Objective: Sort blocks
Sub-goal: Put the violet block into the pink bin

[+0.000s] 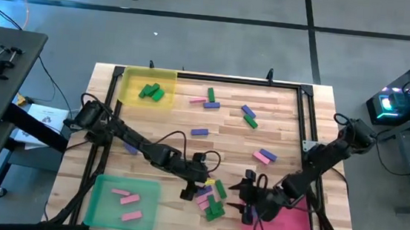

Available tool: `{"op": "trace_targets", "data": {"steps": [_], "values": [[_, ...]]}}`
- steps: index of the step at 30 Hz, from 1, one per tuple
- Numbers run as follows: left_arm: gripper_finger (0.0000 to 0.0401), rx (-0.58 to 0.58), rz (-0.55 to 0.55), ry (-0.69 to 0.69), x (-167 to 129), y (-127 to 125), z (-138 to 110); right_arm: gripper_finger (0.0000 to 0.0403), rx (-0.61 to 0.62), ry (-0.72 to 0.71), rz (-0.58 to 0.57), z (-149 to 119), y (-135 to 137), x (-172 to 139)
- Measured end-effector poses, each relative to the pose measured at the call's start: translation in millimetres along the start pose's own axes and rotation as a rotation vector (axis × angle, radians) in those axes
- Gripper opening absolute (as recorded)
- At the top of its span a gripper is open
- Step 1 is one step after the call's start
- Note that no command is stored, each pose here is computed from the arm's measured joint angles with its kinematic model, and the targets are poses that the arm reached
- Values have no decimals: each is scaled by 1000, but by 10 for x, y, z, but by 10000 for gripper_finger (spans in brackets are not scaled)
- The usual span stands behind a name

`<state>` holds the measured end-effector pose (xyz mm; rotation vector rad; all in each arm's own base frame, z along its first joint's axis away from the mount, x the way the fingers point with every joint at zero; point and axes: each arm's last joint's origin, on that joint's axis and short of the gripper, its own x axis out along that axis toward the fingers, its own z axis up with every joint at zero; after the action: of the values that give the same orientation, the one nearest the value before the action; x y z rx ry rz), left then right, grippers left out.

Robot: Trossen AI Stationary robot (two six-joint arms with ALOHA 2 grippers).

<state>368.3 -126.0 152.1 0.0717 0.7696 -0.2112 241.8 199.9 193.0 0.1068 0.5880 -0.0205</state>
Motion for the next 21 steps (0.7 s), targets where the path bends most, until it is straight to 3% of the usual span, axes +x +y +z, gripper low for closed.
{"op": "trace_targets", "data": {"steps": [5, 13, 21], "values": [[229, -6, -29, 12, 37, 29, -169, 240, -14, -47, -62, -23, 31, -42], [229, -22, -52, -133, 102, 39, -339, 240, -24, -45, -83, -30, 17, -40], [229, -64, -70, -85, 261, 88, -476, 240, -31, -46, -87, -31, 15, -41]]}}
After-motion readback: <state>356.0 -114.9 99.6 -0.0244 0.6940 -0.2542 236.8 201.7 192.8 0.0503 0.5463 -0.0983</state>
